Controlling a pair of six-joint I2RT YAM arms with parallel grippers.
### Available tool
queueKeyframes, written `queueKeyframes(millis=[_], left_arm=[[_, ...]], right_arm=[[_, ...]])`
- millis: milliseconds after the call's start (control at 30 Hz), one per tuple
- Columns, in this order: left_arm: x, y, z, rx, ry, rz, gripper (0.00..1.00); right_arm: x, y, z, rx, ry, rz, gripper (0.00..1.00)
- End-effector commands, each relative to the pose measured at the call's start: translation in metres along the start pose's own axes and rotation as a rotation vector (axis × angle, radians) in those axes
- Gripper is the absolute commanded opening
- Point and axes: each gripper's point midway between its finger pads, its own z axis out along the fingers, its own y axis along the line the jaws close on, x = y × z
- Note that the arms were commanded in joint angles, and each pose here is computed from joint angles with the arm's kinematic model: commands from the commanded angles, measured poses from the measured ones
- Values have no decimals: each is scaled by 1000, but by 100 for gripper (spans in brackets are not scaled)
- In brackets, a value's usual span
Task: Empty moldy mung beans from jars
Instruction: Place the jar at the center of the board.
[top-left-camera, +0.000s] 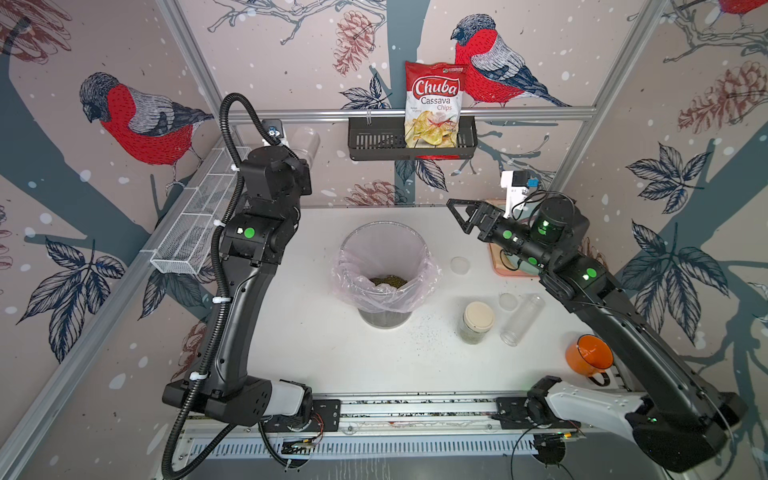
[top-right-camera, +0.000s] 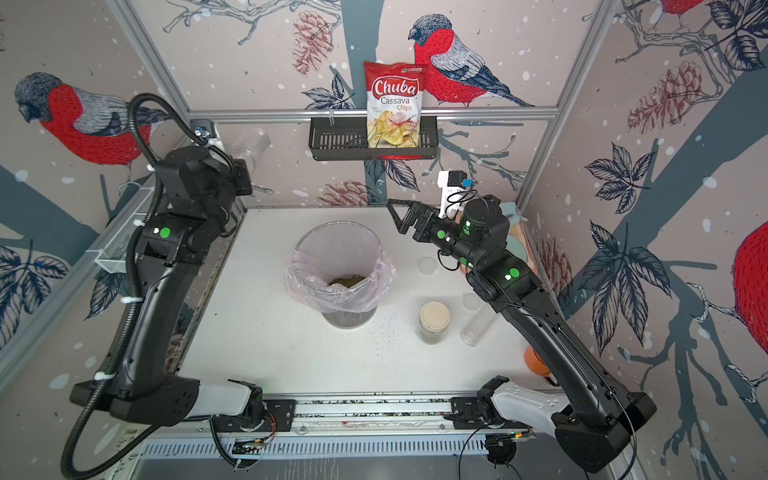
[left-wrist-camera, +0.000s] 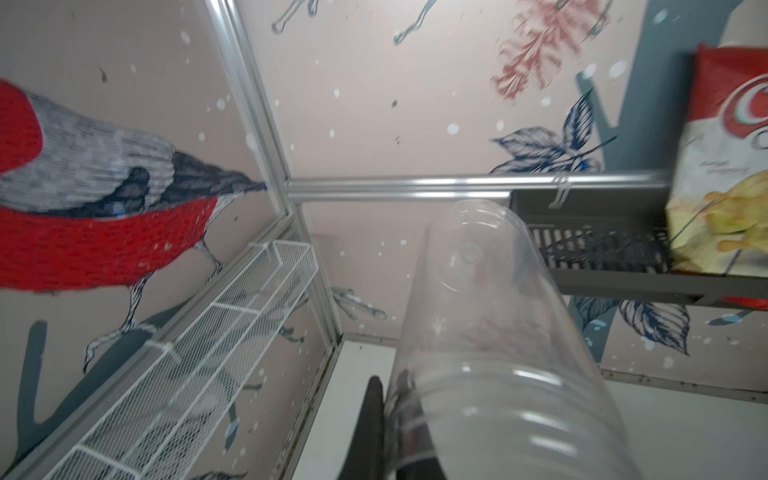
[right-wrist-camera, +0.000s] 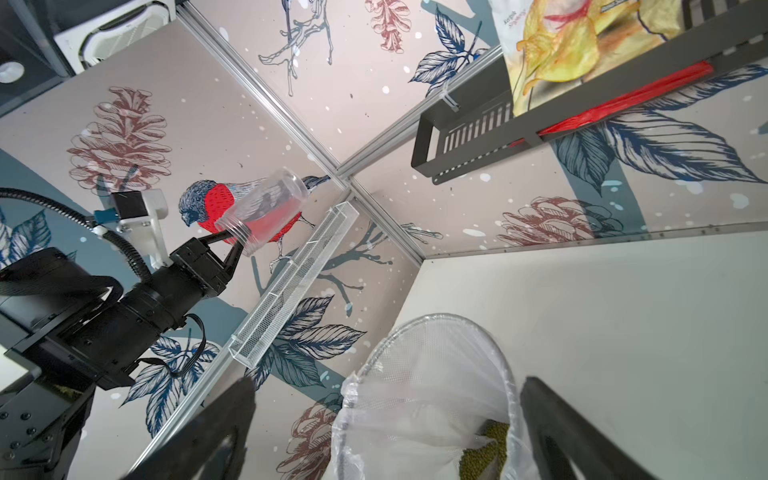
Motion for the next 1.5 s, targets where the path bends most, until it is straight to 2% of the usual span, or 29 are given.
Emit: queueKeyframes(millis=[0,133,300,433,633,800,1167,1467], left_arm=[[60,5,11,47,253,-104,0],[106,1,17,67,398,-105,0],[158,-9,23,142,553,-166,0],[189,-2,18,107,634,-160,0],[242,6,8,73,796,-99,0],[280,20,-1,8,938,-2,0],[347,35,-1,-41,1106,36,0],[398,38,21,-74,1235,35,0]], right_arm=[[1,-13,-5,46,-10,-24,100],[7,-22,-9,54,-10,-16,100],[14,-37,-9,62,6,5,100],[18,-40,-13,43,13,15,99],[19,-49,-15,29,25,23,99],[18,-53,-13,-8,54,53,99],[17,-71,-22,16,47,53,99],[19,-77,-21,17,55,66,99]])
